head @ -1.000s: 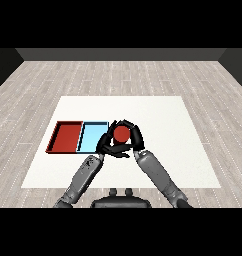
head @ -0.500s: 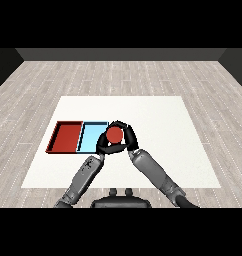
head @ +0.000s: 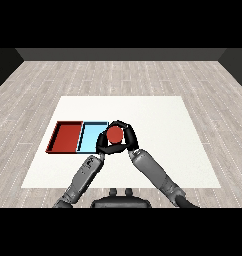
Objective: Pick the red can and put it in the red box
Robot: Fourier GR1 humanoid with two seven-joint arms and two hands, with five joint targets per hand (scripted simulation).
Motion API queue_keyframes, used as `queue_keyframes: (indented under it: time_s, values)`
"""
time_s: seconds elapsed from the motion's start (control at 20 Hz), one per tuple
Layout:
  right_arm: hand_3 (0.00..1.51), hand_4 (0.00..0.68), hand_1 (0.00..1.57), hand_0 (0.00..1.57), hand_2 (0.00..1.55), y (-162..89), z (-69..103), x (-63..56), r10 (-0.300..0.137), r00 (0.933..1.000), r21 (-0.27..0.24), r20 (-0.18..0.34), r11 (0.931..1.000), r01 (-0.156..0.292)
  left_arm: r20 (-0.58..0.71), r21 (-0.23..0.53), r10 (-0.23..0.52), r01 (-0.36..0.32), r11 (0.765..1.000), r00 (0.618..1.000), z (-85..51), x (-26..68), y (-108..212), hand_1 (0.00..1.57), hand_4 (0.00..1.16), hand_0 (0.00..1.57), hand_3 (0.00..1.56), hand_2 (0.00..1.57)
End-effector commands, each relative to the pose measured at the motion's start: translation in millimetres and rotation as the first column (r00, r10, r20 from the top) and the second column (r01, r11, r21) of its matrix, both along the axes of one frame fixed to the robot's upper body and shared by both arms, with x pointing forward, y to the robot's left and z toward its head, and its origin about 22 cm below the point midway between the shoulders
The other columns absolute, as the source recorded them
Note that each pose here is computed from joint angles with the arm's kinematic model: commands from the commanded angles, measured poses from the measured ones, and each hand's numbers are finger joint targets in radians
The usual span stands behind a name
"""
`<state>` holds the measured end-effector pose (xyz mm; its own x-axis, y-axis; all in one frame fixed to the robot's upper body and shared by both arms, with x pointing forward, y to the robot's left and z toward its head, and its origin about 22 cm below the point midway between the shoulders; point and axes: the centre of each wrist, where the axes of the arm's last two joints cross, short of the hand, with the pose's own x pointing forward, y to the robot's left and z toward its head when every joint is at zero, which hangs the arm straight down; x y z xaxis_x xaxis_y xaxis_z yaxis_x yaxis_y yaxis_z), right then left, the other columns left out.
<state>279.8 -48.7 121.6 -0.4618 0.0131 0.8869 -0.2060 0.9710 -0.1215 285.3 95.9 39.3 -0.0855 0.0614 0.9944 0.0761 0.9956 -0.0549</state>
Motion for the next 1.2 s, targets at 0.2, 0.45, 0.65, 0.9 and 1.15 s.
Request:
queue_keyframes:
  time_s: [0.2, 0.45, 0.65, 0.9, 1.15]
  values:
    - [0.97, 0.0, 1.09, 1.09, 1.09, 5.9, 5.3, -3.8, -0.035, 0.9986, 0.035, -0.04, 0.9987, 0.037, 0.097, -0.035, 0.016, -0.013, 0.999, 0.995, 14.4, 11.2, -0.8, 1.57, 0.95, 1.57, 1.46, 1.54]
    - [0.0, 0.0, 0.0, 0.0, 0.0, -2.4, -6.0, -3.4, -0.045, 0.9974, -0.053, -0.057, 0.9977, 0.042, 0.093, -0.056, 0.025, -0.019, 0.998, 0.995, 10.0, -1.7, 4.3, 1.57, 1.04, 1.57, 1.49, 1.55]
    - [0.0, 0.0, 0.0, 0.0, 0.0, -14.8, -7.3, 0.3, -0.036, 0.9974, -0.101, -0.062, 0.9945, 0.03, 0.131, -0.024, 0.025, -0.022, 0.999, 0.991, 5.8, -12.7, 13.7, 1.57, 1.12, 1.57, 1.49, 1.57]
    - [0.0, 0.0, 0.0, 0.0, 0.0, -33.9, 4.6, -24.8, -0.065, 0.9978, -0.017, -0.014, 0.9977, 0.065, 0.123, 0.027, 0.051, -0.055, 0.998, 0.991, -1.7, -0.5, 17.5, 1.57, 1.14, 1.57, 1.5, 1.57]
    - [0.0, 0.0, 0.0, 0.0, 0.0, -52.9, 0.5, -21.2, -0.093, 0.9951, 0.073, -0.031, 0.9927, 0.095, 0.117, 0.051, 0.087, -0.094, 0.994, 0.989, 6.3, 2.8, 25.2, 1.57, 1.13, 1.57, 1.5, 1.57]
